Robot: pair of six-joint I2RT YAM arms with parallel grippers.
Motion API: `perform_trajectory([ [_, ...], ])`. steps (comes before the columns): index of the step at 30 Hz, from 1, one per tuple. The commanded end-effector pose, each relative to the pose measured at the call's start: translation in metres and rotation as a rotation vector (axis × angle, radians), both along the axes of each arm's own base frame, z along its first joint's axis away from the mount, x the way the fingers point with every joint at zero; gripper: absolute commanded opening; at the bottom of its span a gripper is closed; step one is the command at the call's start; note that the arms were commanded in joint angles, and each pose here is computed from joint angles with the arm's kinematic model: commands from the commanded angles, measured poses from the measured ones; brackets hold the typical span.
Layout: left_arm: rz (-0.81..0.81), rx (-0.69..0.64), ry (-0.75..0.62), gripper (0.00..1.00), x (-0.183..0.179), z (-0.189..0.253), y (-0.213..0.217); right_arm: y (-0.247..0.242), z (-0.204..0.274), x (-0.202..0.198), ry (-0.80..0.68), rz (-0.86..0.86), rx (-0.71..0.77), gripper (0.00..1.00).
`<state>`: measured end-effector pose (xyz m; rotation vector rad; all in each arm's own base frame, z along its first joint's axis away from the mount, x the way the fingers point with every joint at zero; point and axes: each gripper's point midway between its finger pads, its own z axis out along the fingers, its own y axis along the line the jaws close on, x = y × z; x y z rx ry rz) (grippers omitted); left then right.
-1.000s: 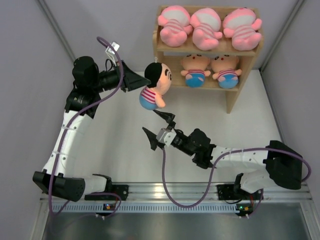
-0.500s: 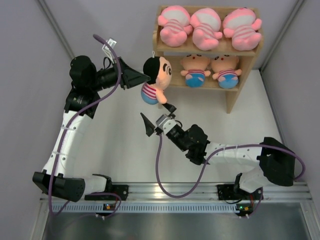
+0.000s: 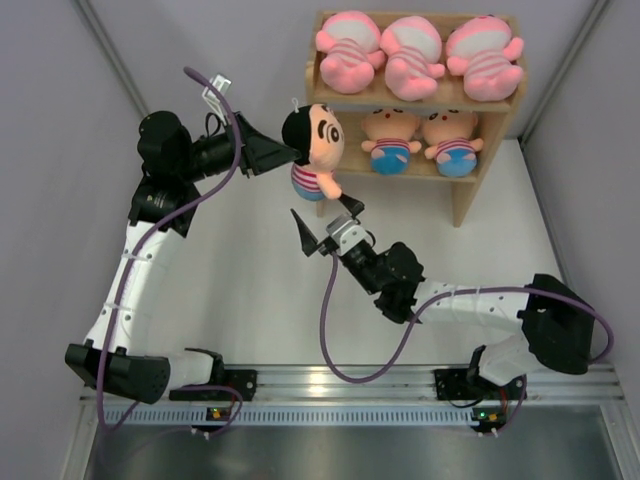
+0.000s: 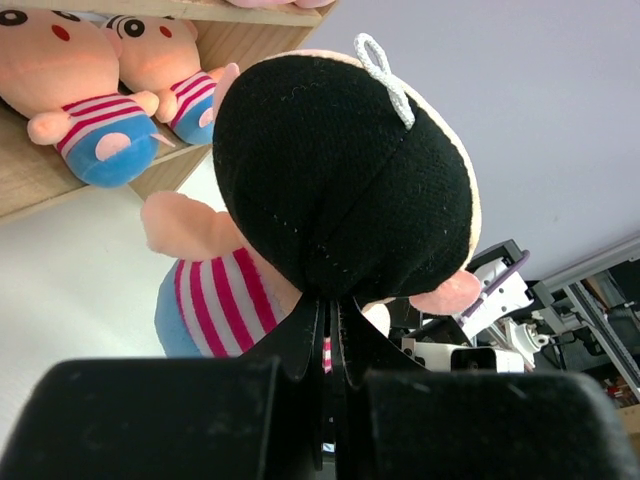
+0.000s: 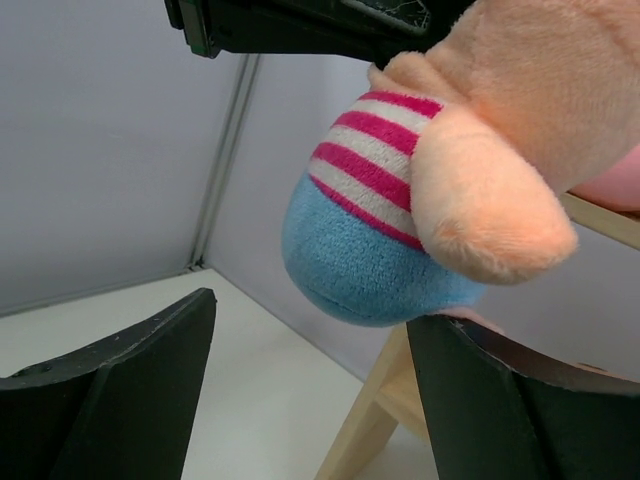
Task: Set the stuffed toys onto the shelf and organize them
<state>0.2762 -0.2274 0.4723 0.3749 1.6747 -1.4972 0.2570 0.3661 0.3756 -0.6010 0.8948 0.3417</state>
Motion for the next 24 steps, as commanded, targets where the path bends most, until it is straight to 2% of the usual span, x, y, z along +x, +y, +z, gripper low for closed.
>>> perform_trajectory([
  [1, -0.053, -0.002, 0.000, 0.00, -0.015, 0.001, -0.001, -0.033, 0.070, -0.009, -0.094, -0.020, 0.205, 0.78],
  [9, -0.065, -0.007, -0.020, 0.00, -0.021, 0.010, -0.001, -0.042, 0.050, 0.018, -0.035, -0.094, 0.142, 0.80],
  [15, -0.071, -0.007, -0.024, 0.00, -0.021, 0.012, -0.001, -0.046, 0.044, 0.017, -0.043, -0.079, 0.120, 0.83],
  [17, -0.068, -0.006, -0.024, 0.00, -0.020, 0.011, -0.001, -0.044, 0.046, 0.014, -0.058, -0.058, 0.109, 0.83],
  [20, -0.064, -0.005, -0.015, 0.00, -0.017, 0.008, -0.001, -0.030, 0.051, -0.004, -0.109, 0.062, 0.088, 0.82],
  [24, -0.059, -0.001, -0.010, 0.00, -0.015, 0.004, -0.001, -0.018, 0.054, -0.020, -0.186, 0.108, 0.039, 0.72],
])
